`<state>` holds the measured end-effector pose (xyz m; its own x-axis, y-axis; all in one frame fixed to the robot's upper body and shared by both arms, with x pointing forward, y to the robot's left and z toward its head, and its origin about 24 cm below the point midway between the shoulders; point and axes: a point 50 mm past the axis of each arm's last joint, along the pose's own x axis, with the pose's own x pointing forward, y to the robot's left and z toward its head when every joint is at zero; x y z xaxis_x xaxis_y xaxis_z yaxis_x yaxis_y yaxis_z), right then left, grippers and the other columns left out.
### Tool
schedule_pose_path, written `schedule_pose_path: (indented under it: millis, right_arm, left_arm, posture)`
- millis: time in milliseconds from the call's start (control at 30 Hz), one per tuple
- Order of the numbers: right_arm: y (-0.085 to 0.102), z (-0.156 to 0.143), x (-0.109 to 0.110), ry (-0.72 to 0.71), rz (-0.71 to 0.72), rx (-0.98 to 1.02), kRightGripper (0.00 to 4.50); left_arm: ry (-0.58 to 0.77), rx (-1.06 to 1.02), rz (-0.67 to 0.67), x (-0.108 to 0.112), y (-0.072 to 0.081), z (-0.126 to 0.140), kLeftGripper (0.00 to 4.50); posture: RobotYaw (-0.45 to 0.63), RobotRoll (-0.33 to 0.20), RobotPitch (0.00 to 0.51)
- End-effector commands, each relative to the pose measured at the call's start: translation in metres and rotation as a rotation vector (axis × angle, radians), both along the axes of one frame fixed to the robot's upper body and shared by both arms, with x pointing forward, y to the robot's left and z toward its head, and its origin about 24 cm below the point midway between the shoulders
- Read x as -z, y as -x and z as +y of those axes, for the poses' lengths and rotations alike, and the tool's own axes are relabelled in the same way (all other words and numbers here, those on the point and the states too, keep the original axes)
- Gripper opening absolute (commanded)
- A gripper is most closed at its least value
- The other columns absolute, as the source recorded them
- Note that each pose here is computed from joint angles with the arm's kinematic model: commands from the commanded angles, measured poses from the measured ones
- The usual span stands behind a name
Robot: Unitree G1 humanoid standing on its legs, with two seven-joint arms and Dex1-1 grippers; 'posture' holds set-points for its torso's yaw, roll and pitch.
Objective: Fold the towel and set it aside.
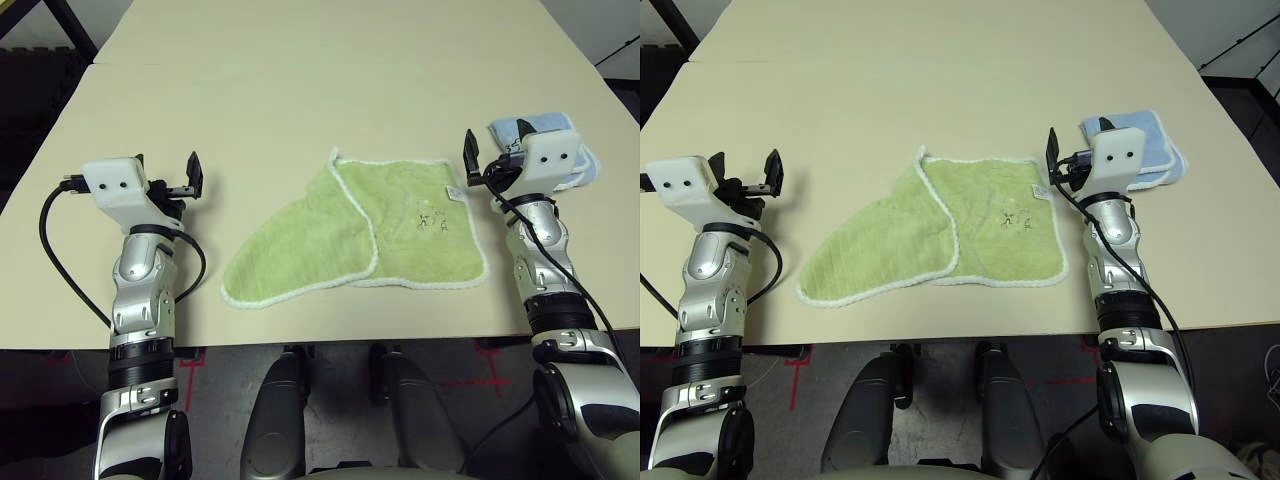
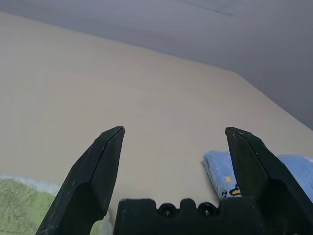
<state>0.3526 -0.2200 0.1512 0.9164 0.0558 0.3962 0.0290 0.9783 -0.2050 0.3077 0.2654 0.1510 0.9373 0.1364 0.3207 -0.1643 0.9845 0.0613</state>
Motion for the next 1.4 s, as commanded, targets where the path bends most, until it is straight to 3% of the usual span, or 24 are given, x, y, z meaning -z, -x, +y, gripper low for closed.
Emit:
schedule_pose_path:
  millis: [33,733,967,1300,1367,1400]
  right_arm:
    - [0.003,-0.002,0.007,-0.007,0.01,0.009,4.47]
    - [0.005,0.002,0.011,-0.027,0.018,-0.011,4.47]
    - [0.004,0.001,0.01,-0.027,0.02,-0.018,4.47]
    - [0.004,0.001,0.01,-0.027,0.02,-0.019,4.47]
    - [0.004,0.0,0.009,-0.026,0.021,-0.021,4.47]
    - [0.003,-0.003,0.008,-0.019,0.024,-0.024,4.47]
  left_arm:
    - [0.007,0.009,0.049,0.012,0.001,-0.002,4.5]
    - [-0.001,0.019,0.068,0.016,0.002,0.005,4.5]
    - [0.023,0.253,0.104,0.015,0.005,-0.003,4.5]
    - [0.025,0.28,0.111,0.015,0.006,-0.002,4.5]
    - [0.02,0.341,0.097,0.009,0.01,-0.002,4.5]
    - [-0.041,0.496,0.043,-0.013,0.012,-0.012,4.5]
  posture:
    - [0.02,0.0,0.202]
    - [0.03,0.0,0.213]
    - [0.03,0.0,0.216]
    - [0.03,0.0,0.216]
    - [0.03,0.0,0.218]
    - [0.04,0.0,0.224]
